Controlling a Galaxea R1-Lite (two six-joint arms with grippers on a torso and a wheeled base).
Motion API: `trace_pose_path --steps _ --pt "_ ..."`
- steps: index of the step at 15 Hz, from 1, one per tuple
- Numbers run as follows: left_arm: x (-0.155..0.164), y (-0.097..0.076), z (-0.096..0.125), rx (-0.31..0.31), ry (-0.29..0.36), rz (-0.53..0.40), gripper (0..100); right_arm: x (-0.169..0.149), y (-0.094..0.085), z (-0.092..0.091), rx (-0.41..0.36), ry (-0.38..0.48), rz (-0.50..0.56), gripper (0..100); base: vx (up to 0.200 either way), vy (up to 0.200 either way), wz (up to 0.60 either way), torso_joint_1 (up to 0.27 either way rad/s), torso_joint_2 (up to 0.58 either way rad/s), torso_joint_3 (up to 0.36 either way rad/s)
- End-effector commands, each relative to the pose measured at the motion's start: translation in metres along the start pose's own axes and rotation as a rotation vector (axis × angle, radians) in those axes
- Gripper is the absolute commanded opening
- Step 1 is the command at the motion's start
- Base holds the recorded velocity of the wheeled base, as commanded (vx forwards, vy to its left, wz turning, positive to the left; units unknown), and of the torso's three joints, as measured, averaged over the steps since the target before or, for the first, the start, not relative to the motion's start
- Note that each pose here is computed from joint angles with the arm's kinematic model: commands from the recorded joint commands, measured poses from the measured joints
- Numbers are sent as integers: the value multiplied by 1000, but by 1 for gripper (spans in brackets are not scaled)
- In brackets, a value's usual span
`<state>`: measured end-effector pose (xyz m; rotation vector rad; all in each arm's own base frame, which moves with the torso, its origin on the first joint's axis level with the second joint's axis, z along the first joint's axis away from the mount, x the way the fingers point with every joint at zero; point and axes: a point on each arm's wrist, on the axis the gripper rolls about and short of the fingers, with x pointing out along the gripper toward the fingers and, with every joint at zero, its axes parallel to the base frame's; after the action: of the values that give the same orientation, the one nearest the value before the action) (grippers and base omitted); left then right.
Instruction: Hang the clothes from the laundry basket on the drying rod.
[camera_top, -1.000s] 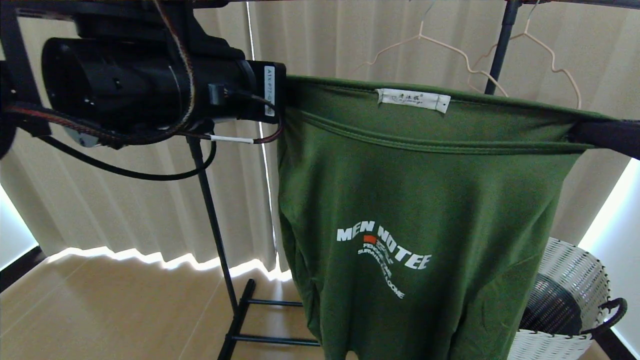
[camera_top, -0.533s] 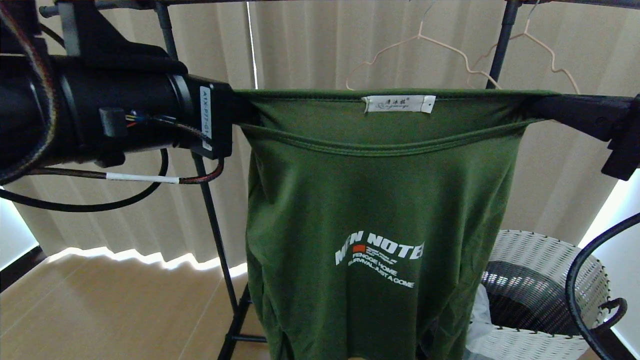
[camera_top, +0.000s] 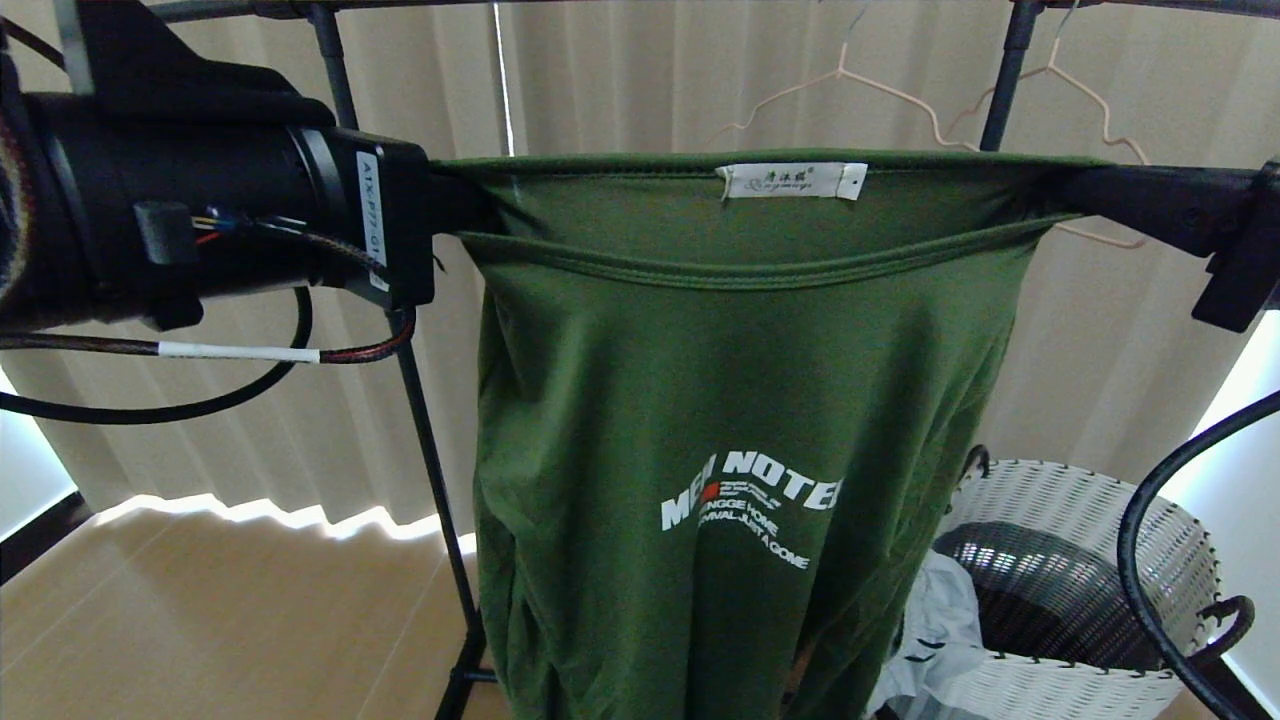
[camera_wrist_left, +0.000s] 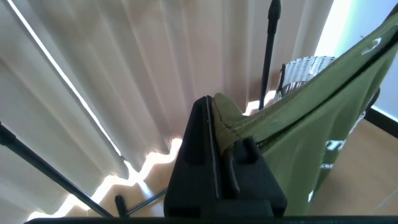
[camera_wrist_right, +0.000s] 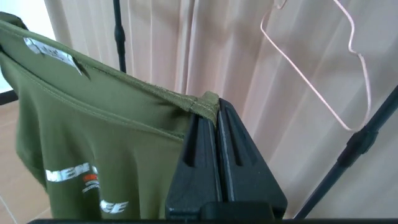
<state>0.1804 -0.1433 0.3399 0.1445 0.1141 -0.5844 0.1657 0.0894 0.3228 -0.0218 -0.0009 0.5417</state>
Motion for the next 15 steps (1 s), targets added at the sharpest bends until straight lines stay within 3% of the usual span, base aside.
trace_pose_path --steps 1,10,11,15 --pt "1 0 -2 0 9 0 0 1 0 -5 1 18 2 0 0 0 0 0 0 0" --pt "-1 0 -2 -2 4 4 0 -4 0 -8 0 40 -4 0 0 0 0 0 0 0" --pt "-1 0 -2 -1 7 2 0 -4 0 -8 0 44 -4 100 0 0 0 0 0 0" --pt "1 1 -4 -3 13 9 0 -7 1 -5 1 24 -1 100 0 0 0 0 0 0"
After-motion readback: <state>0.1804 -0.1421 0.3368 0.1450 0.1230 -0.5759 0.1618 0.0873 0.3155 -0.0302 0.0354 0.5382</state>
